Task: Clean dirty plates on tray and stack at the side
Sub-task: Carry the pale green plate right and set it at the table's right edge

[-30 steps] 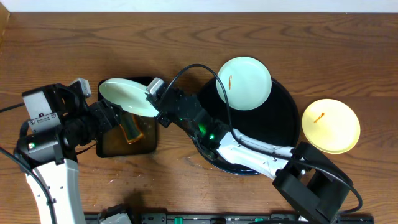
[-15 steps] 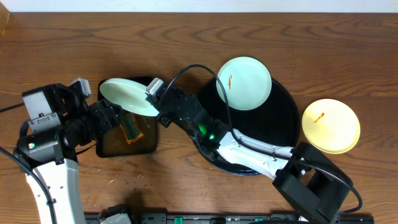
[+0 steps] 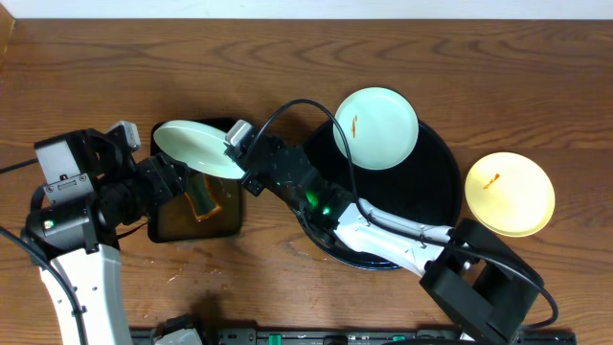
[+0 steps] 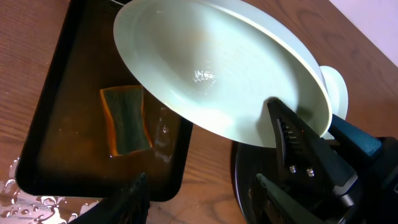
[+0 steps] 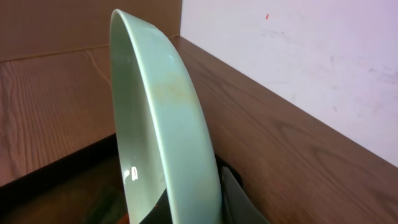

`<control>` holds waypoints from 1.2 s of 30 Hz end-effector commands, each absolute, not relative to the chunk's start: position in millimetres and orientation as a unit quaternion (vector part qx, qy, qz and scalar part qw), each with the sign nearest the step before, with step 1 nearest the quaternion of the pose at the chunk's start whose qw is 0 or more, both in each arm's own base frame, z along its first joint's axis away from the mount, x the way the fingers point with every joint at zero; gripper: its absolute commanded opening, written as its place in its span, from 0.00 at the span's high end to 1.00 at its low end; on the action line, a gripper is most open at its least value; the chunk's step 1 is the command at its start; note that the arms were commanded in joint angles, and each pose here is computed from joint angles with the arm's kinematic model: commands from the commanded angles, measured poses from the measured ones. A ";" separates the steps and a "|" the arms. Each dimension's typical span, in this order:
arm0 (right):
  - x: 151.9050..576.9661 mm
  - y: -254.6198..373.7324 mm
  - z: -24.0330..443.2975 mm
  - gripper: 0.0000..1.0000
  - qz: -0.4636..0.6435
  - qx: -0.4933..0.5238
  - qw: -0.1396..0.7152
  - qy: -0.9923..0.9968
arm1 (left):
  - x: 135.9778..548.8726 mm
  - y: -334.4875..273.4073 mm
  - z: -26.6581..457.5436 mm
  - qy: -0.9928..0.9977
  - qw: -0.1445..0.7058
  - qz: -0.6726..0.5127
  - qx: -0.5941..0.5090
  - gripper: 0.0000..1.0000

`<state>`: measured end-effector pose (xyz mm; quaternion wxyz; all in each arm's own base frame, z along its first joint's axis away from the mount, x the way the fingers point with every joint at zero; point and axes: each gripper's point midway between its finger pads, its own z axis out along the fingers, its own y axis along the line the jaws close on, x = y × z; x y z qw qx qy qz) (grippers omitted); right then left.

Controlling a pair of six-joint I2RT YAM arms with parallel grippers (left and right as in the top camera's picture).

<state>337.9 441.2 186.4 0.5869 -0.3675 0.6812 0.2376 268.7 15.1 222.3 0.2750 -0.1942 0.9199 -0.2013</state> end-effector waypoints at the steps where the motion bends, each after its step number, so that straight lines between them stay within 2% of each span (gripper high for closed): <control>1: 334.9 443.4 210.2 0.99 0.243 -0.361 0.605 0.667 | 269.4 17.4 227.6 0.918 0.282 -0.198 -0.199 0.46; 8: 360.3 413.8 215.6 0.99 0.275 -0.179 0.590 0.738 | 269.5 17.4 227.7 0.918 0.282 -0.198 -0.199 0.46; 12: 347.7 425.8 226.8 0.99 0.288 -0.242 0.594 0.711 | 269.5 17.4 227.7 0.918 0.282 -0.198 -0.199 0.46; 16: 350.0 420.3 215.1 0.99 0.230 -0.278 0.599 0.714 | 269.4 17.4 227.6 0.918 0.282 -0.198 -0.199 0.46; 18: 340.1 429.4 214.8 0.99 0.211 -0.337 0.606 0.689 | 269.1 17.3 227.4 0.918 0.281 -0.198 -0.199 0.45; 19: 343.6 424.7 214.6 0.99 0.155 -0.363 0.622 0.676 | 269.1 17.3 227.4 0.918 0.281 -0.198 -0.199 0.46; 21: 350.2 416.8 217.8 0.99 0.131 -0.337 0.633 0.684 | 269.1 17.3 227.4 0.918 0.281 -0.198 -0.199 0.46; 23: 344.9 422.1 217.4 0.99 0.124 -0.364 0.634 0.671 | 269.0 17.3 227.3 0.918 0.281 -0.198 -0.199 0.46; 26: 354.4 409.3 217.1 0.99 0.112 -0.314 0.636 0.696 | 268.9 17.2 227.3 0.918 0.280 -0.199 -0.199 0.46; 28: 336.3 428.4 211.6 0.99 0.141 -0.378 0.620 0.673 | 269.0 17.3 227.3 0.918 0.281 -0.198 -0.199 0.46; 30: 352.2 409.2 215.9 0.99 0.130 -0.292 0.629 0.709 | 268.9 17.2 227.3 0.918 0.280 -0.198 -0.199 0.46; 31: 351.2 409.9 217.7 0.99 0.165 -0.260 0.621 0.721 | 268.9 17.2 227.2 0.918 0.280 -0.198 -0.199 0.46; 33: 333.0 431.7 218.2 0.99 0.204 -0.333 0.608 0.691 | 269.1 17.3 227.4 0.918 0.281 -0.198 -0.199 0.46; 34: 338.9 425.9 220.4 0.99 0.177 -0.331 0.621 0.688 | 269.1 17.3 227.4 0.918 0.281 -0.198 -0.199 0.46; 36: 362.4 394.9 227.0 0.99 0.141 -0.219 0.639 0.723 | 268.9 17.2 227.3 0.918 0.280 -0.198 -0.199 0.46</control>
